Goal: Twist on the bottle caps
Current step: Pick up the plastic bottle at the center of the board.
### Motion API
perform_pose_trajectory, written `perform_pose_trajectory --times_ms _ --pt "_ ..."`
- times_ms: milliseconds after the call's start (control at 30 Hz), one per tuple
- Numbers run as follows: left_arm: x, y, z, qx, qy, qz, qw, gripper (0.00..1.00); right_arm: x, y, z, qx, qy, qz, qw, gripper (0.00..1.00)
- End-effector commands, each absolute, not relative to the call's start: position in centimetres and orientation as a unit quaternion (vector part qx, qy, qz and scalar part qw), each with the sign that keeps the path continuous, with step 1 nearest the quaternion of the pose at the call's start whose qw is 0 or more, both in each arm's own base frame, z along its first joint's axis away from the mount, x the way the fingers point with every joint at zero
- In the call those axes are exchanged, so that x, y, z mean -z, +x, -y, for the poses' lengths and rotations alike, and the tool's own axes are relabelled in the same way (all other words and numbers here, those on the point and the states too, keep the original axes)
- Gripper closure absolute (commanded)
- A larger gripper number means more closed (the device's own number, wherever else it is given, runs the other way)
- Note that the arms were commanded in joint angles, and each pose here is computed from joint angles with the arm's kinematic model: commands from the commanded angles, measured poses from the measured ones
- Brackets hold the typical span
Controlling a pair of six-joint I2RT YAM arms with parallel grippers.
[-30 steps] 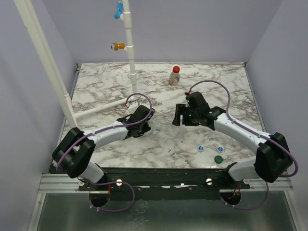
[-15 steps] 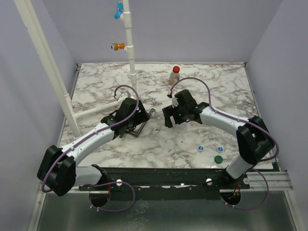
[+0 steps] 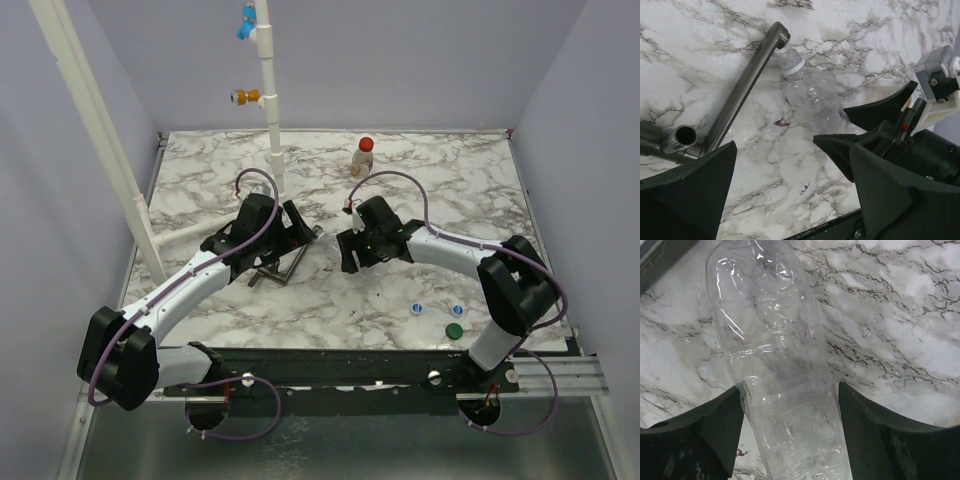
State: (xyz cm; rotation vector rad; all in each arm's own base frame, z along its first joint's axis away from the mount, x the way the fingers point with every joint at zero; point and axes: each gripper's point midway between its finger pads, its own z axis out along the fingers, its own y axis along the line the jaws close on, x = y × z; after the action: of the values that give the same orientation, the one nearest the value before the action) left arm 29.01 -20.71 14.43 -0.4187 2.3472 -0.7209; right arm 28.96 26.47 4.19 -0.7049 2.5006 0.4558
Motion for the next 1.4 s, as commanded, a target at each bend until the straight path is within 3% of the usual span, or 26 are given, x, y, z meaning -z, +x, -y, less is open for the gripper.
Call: perform_pose_trajectory --times_ms 0,133,267,600,767,967,1100,1233,1367 --pt "-16.2 28.6 23.0 0.352 -0.145 -0.875 0.300 0.05 -5.5 28.0 -27.4 -0.211 -0.231 -0.912 0.264 0.37" --pt "-16.3 28.2 23.6 0.384 -0.139 -0.861 0.302 0.06 -8.0 28.0 -28.9 -0.263 -0.213 -0.897 0.283 0.66" --pt "-16.8 28.0 24.3 0.416 -0.126 -0.847 0.306 0.07 -11.4 28.2 -30.5 -0.319 -0.196 -0.876 0.304 0.77" --pt "-22.7 28.5 26.6 0.517 -0.064 -0.770 0.368 0.03 -23.0 26.8 -33.9 -0.505 -0.164 -0.770 0.354 0.78" --pt "-26.1 29.2 26.7 0.551 -0.059 -0.723 0.413 0.13 -25.5 25.1 -35.0 -0.567 -0.182 -0.729 0.337 0.78" --pt "-27.3 30.2 26.6 0.546 -0.060 -0.711 0.439 0.54 -25.7 24.6 -34.9 -0.571 -0.196 -0.725 0.333 0.65" --pt "-27.5 30.6 26.4 0.539 -0.062 -0.709 0.450 0.79 -25.5 24.6 -34.6 -0.557 -0.202 -0.733 0.335 0.46" --pt "-28.4 30.9 26.0 0.532 -0.057 -0.701 0.471 0.84 -24.9 24.4 -34.0 -0.544 -0.197 -0.744 0.336 0.20" --pt "-29.6 30.9 25.8 0.528 -0.047 -0.692 0.489 0.84 -23.9 23.6 -33.3 -0.541 -0.194 -0.749 0.330 0.16"
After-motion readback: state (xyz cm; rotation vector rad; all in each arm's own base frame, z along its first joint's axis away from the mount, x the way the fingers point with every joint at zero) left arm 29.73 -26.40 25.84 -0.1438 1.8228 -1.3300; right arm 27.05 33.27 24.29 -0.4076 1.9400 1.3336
